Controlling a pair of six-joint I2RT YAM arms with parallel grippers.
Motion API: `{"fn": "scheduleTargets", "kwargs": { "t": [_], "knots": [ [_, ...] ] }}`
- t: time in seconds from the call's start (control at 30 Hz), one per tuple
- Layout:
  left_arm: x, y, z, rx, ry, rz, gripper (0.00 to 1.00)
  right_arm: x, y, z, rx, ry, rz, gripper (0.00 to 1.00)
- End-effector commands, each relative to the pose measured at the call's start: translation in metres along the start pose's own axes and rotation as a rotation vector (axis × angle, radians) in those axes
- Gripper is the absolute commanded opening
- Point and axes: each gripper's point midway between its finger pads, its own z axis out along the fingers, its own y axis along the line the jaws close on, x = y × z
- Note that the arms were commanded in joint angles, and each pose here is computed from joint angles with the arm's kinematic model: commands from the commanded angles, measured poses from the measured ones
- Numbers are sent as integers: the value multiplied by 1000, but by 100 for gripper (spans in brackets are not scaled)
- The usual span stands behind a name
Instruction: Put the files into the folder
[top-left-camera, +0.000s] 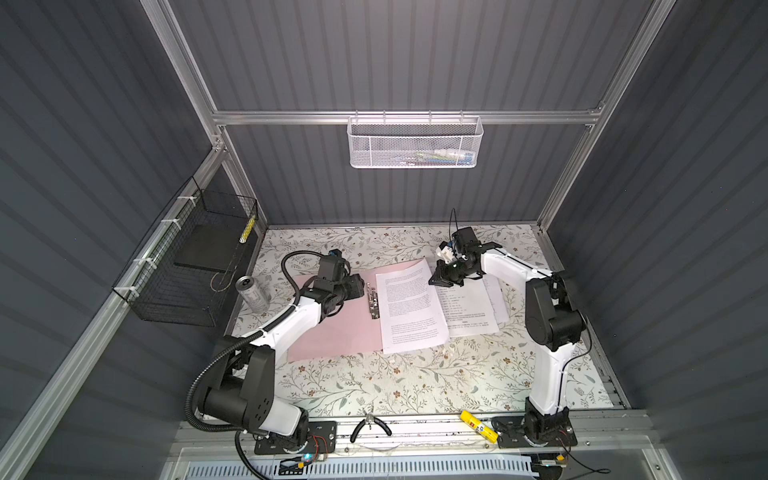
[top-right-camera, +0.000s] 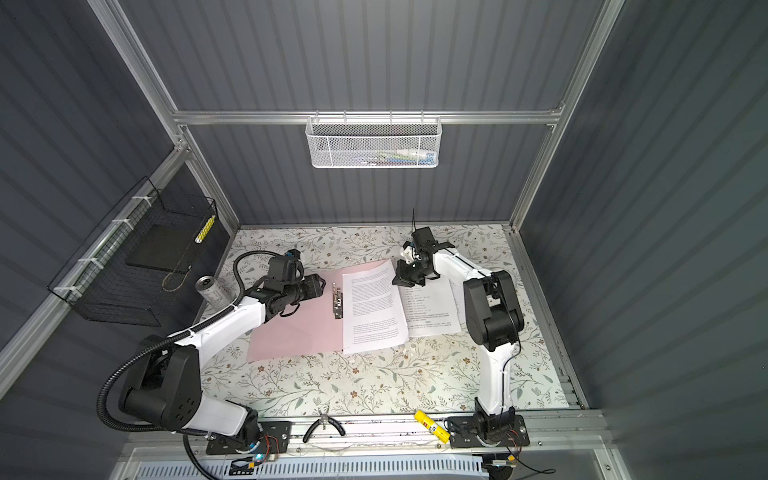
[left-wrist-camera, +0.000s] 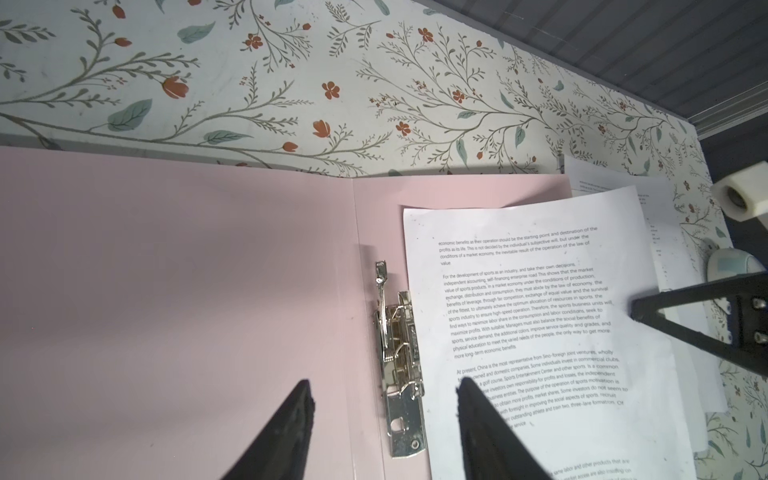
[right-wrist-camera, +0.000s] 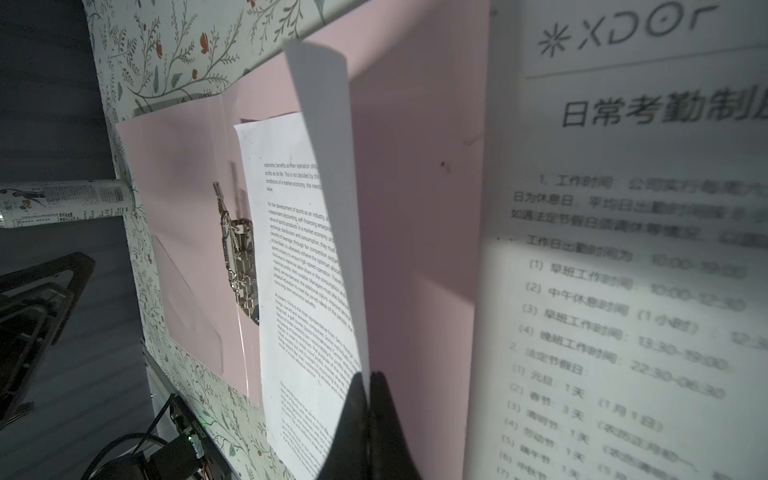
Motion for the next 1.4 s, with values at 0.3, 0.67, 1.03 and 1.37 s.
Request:
{"fn": "scheduleTargets", "kwargs": {
  "t": [0.3, 0.67, 1.03, 1.37],
  "knots": [
    [13, 4, 11, 10, 42, -17, 57, -20, 14, 6, -39, -4, -30, 0],
    [15, 5, 14, 6, 52, -13, 57, -19, 23, 15, -51, 21, -65, 0],
    [17, 7, 15, -2, 58, -20, 58, -18, 24, 17, -65, 30, -57, 10],
    [19, 6, 18, 8, 63, -24, 59, -23, 30, 11, -57, 23, -71, 35]
  ]
}}
